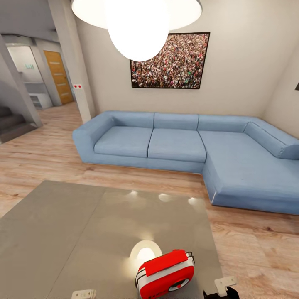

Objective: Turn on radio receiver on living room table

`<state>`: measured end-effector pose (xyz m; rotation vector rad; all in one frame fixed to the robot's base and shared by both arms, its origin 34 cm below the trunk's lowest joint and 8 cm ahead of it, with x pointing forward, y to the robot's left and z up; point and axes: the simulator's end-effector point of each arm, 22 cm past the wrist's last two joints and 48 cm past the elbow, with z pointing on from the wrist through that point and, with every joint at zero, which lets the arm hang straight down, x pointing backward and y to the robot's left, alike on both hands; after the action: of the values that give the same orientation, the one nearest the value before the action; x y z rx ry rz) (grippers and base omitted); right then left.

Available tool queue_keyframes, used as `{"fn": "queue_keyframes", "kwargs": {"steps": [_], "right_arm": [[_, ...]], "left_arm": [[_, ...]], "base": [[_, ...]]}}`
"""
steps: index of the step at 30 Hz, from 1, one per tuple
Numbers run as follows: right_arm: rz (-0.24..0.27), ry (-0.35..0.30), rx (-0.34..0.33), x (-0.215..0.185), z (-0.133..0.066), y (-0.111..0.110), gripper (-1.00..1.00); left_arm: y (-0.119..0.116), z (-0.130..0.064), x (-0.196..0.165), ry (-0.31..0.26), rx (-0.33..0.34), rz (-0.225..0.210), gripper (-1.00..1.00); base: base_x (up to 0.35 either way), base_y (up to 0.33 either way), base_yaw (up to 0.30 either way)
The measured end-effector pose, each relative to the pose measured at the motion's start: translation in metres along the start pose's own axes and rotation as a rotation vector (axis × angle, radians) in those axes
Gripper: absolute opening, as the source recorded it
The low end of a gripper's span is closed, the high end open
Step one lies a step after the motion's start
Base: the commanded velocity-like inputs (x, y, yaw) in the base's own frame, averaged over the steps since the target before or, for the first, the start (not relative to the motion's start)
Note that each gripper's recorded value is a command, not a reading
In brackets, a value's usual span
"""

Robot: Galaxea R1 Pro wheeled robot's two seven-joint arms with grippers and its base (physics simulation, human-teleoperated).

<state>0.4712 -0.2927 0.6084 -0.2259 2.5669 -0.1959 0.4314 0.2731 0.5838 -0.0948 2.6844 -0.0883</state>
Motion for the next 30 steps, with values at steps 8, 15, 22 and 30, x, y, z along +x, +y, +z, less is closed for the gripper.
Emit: {"fn": "queue_keyframes", "kwargs": {"steps": [8, 15, 22, 30], "right_arm": [[-0.002, 0.013, -0.002, 0.005, 0.002, 0.001, 1.0], [-0.004, 0.023, -0.005, 0.01, 0.003, 0.002, 1.0], [-0.007, 0.034, -0.009, 0.014, 0.004, 0.004, 1.0], [-0.009, 0.045, -0.012, 0.018, 0.006, 0.006, 1.0]], "left_arm": [[0.001, 0.002, 0.005, 0.013, -0.001, 0.0, 1.0], [0.001, 0.003, 0.01, 0.025, -0.002, -0.001, 1.0], [0.001, 0.004, 0.014, 0.035, -0.003, -0.001, 1.0], [0.0, 0.005, 0.008, 0.025, 0.0, 0.004, 1.0]], "base": [[0.0, 0.0, 0.0], [0.0, 0.0, 0.0], [0.0, 0.0, 0.0], [0.0, 0.0, 0.0]]}}
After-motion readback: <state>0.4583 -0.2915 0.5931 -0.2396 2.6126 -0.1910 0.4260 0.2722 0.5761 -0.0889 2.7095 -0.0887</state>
